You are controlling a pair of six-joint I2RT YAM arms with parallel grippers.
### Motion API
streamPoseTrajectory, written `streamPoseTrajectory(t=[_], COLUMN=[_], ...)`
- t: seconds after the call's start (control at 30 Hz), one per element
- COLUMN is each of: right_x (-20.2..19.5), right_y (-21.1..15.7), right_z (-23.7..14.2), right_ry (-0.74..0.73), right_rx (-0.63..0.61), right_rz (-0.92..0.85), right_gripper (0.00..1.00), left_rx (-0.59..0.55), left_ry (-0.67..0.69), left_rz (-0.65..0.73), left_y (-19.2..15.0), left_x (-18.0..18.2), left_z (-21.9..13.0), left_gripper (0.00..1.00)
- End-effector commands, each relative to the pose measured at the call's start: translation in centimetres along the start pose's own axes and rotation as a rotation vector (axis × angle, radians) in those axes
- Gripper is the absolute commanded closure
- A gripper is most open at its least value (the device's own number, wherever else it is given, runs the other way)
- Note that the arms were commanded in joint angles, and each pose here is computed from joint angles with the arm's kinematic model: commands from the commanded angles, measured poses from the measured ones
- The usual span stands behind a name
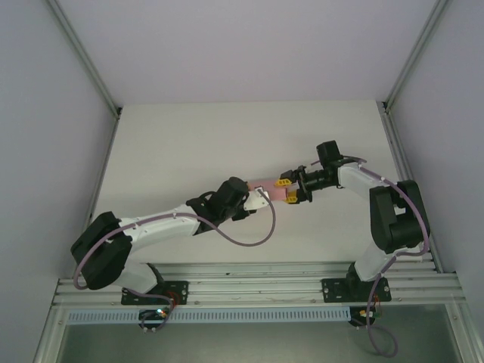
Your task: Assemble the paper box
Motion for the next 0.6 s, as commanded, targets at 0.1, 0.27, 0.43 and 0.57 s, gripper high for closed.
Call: streamPoseTrajectory(t=[0.1,0.27,0.43,0.57], right_x=[0.9,0.6,2.6,4.1], right_y=[-1.5,0.2,0.3,-3.6], right_z=[-0.5,-2.8,-9.1,-12.3], right_ry=[0.021,-0.026,-0.138,-0.237], right_rx=[0.007,-0.209,-0.683,-1.051], right_rz=[-0.076,-0.147,-0.441,-0.883], right_gripper=[0.37,0.01,0.00,0.00], left_rx=[-0.070,-0.050,0.043,0.151], left_ry=[0.040,0.003,-0.103,-0.201], left_rz=[-0.050,-0.067,-0.062,-0.056], left_y=[1.0,0.4,-0.5,-1.2], left_x=[1.8,1.7,1.2,1.0], left_z=[-1.0,-0.9,-0.9,-1.0], left_gripper=[0.66,0.69,0.69,0.72])
Point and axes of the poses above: each hand's point on the last joint's axis, 136 mm out from that joint toward the fingers, its own z axis out along the fingers, its own x axis along the line the jaws close on, y = z × x, the point moved 8 cm from there along -z, back along the fingers, and after that the axes turned 4 degrees about z, right-handed, at the moved point
